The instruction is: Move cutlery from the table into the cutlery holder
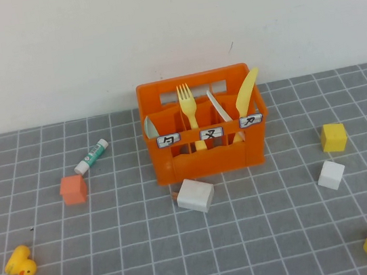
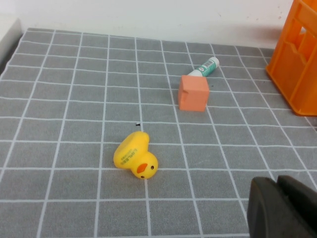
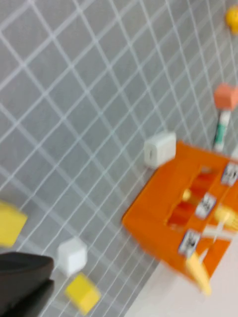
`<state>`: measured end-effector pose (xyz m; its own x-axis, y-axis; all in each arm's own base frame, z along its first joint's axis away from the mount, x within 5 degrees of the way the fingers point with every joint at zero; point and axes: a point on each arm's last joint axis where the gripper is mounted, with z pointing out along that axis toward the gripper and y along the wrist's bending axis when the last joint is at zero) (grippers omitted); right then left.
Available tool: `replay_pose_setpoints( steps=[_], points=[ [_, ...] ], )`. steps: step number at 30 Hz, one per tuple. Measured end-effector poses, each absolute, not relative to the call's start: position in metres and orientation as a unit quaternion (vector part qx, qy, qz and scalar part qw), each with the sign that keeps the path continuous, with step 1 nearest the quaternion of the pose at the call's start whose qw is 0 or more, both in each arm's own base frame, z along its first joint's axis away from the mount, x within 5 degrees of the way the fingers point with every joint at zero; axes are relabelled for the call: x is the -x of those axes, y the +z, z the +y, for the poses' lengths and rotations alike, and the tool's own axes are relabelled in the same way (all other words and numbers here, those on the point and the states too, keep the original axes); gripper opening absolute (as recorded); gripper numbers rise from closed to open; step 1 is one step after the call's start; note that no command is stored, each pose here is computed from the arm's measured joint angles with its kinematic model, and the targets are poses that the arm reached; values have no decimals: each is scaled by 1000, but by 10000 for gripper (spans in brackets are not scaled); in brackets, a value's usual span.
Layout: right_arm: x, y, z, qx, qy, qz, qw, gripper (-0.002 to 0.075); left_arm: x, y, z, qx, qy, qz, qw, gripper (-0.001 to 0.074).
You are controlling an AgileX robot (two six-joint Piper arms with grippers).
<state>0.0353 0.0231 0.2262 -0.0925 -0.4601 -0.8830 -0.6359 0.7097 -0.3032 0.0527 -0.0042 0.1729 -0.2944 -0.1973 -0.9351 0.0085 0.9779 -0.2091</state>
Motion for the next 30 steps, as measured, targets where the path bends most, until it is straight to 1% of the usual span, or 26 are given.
replay_pose_setpoints(
  steps=[3, 11, 14, 17, 20, 23, 30],
  points=[
    [-35, 223, 18, 334, 51, 749, 570, -1, -53, 173, -4, 60, -88, 800, 590, 0],
    [-36, 220, 4, 199, -49, 794, 573, -1, -53, 173, -4, 70, -95, 800, 588, 0],
    [-40, 215, 2, 165, -73, 793, 582, -1, -53, 173, -4, 70, -96, 800, 589, 0],
    [-46, 204, 1, 148, -86, 786, 594, -1, -53, 173, -4, 70, -96, 800, 589, 0],
    [-52, 181, 1, 144, -89, 782, 600, -1, -53, 173, -4, 70, -96, 800, 589, 0],
    [-52, 170, 0, 151, -96, 798, 576, -1, -52, 173, -4, 70, -96, 799, 589, 0],
    [-52, 169, -1, 155, -105, 799, 572, -1, -52, 173, -4, 70, -96, 799, 589, 0]
  ],
)
